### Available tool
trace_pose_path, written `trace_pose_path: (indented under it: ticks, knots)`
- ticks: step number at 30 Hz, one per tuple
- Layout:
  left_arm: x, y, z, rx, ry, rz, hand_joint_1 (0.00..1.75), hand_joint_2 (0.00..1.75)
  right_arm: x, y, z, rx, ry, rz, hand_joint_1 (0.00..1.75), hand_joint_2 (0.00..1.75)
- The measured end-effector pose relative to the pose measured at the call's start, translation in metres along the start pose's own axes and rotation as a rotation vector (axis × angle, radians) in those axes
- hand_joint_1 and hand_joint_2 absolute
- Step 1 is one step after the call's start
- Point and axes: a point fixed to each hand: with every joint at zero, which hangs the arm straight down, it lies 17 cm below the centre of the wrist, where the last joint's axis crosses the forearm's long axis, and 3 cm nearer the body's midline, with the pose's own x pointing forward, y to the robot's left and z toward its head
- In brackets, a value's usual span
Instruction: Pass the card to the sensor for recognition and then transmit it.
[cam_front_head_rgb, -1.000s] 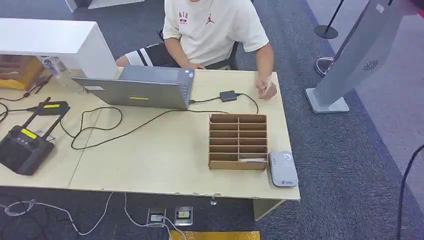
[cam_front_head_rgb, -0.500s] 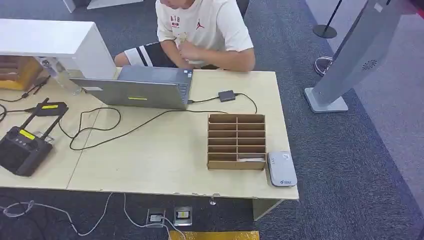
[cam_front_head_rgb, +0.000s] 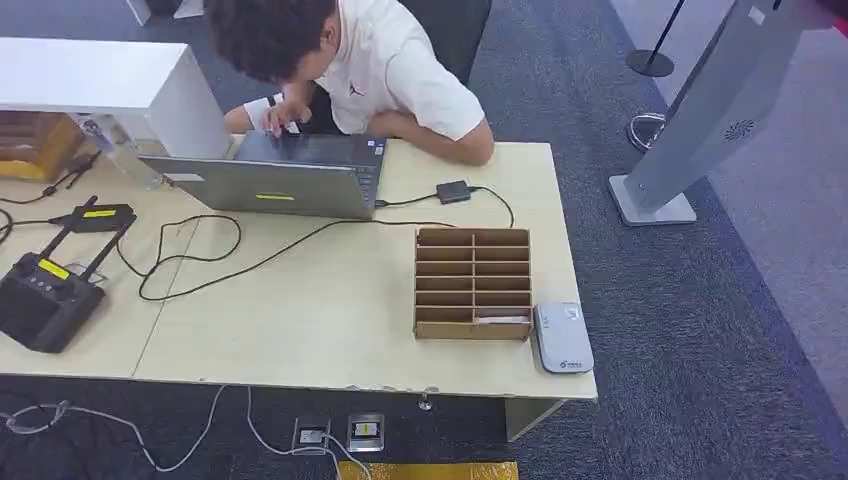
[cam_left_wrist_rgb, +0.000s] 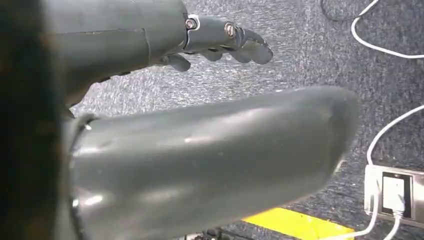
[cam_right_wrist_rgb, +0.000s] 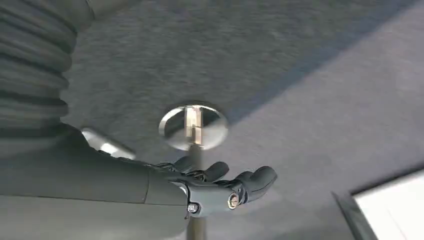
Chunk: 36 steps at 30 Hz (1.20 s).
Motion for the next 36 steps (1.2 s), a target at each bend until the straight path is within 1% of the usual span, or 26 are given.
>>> trace_pose_path:
  ticks: [4,8,9,12,16,19,26,36]
  knots:
    - [-0.001,-0.001,0.000,-0.005,0.004,-0.006,0.00,0.00,-0.048,0.035,0.022,0.107,0.115,0.063,0.00,1.75]
    - [-0.002,-0.002,0.000,-0.010,0.011,-0.008,0.00,0.00,-0.081,0.068,0.047,0.223,0.230,0.107,0.00,1.75]
    - [-0.001,-0.002,0.000,-0.012,0.010,-0.010,0.00,0.00,-0.090,0.080,0.057,0.269,0.266,0.116,0.00,1.75]
    - [-0.002,-0.003,0.000,-0.017,0.011,-0.013,0.00,0.00,-0.108,0.109,0.082,0.384,0.332,0.143,0.00,1.75]
    - [-0.001,-0.003,0.000,-0.023,0.006,-0.021,0.00,0.00,-0.121,0.139,0.111,0.513,0.379,0.175,0.00,1.75]
    - [-0.001,-0.001,-0.001,-0.026,-0.002,-0.034,0.00,0.00,-0.127,0.153,0.127,0.573,0.397,0.191,0.00,1.75]
    - [-0.001,0.001,-0.003,-0.036,-0.010,-0.049,0.00,0.00,-0.127,0.180,0.155,0.689,0.392,0.205,0.00,1.75]
    - [-0.001,0.005,-0.006,-0.036,-0.022,-0.073,0.00,0.00,-0.126,0.198,0.173,0.731,0.360,0.231,0.00,1.75]
